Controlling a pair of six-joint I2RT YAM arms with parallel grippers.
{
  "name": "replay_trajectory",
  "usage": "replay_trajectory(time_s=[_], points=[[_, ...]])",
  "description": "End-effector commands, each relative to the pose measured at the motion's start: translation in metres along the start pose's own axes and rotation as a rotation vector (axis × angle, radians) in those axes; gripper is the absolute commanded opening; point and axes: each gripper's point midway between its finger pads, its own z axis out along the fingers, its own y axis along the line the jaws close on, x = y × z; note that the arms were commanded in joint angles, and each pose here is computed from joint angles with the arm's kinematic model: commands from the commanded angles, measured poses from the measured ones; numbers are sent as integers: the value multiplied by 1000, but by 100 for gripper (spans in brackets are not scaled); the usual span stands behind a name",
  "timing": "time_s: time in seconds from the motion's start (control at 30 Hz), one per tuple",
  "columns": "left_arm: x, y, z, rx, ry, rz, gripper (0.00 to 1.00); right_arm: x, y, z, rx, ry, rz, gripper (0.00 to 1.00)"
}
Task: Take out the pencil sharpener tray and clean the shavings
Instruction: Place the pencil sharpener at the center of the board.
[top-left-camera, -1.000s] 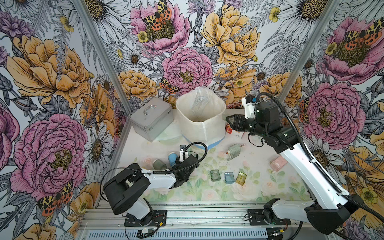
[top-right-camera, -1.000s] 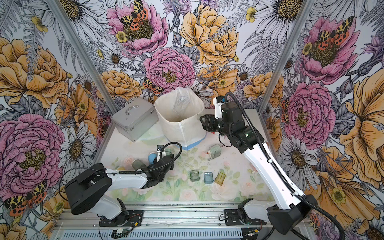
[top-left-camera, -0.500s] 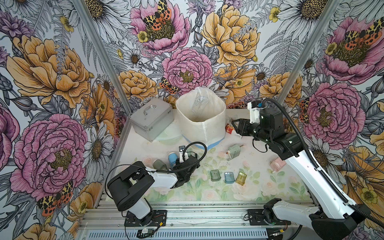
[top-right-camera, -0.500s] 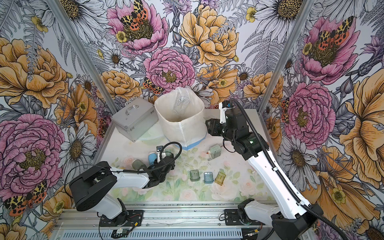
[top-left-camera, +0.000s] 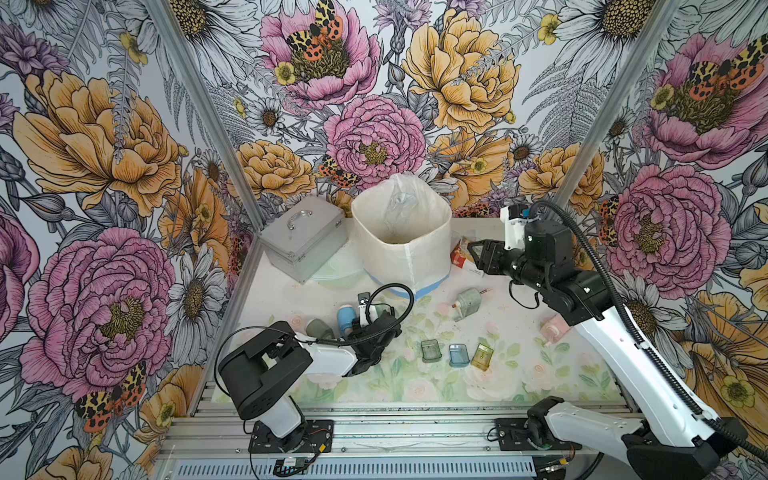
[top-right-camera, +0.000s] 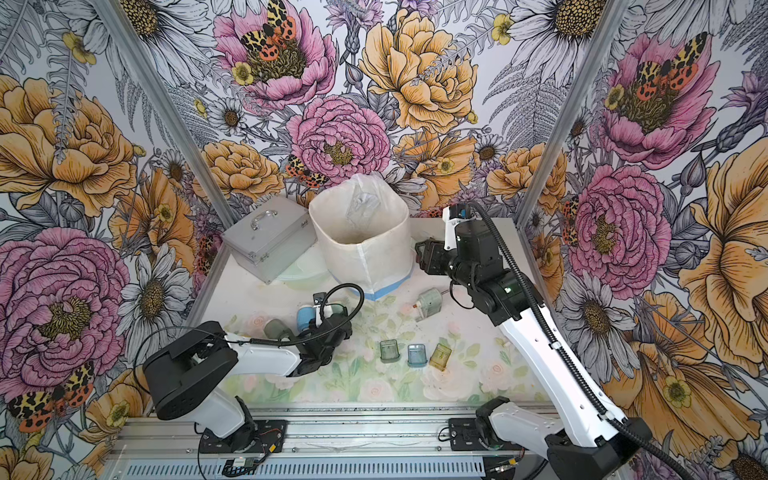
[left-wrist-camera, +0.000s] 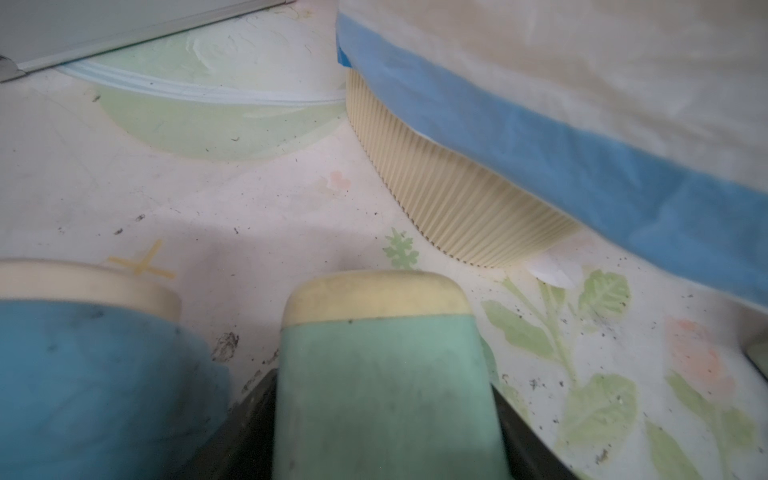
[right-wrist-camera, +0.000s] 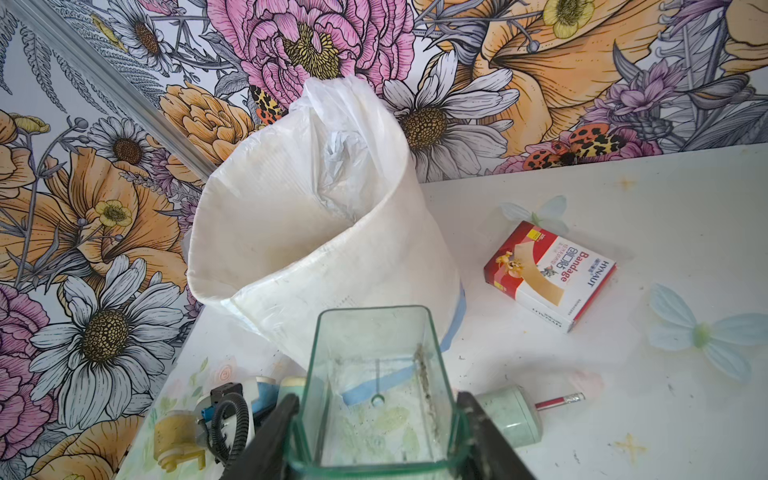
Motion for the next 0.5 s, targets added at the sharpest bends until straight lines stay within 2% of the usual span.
replay_trajectory(time_s=[0.0,0.47], points=[[-2,-7,0,7,-5,-12,68,-3,-7,-8,25,-32,-5,34],[-11,-19,-18,27,-62,39,68,44,-43,7,134,53,39,34]])
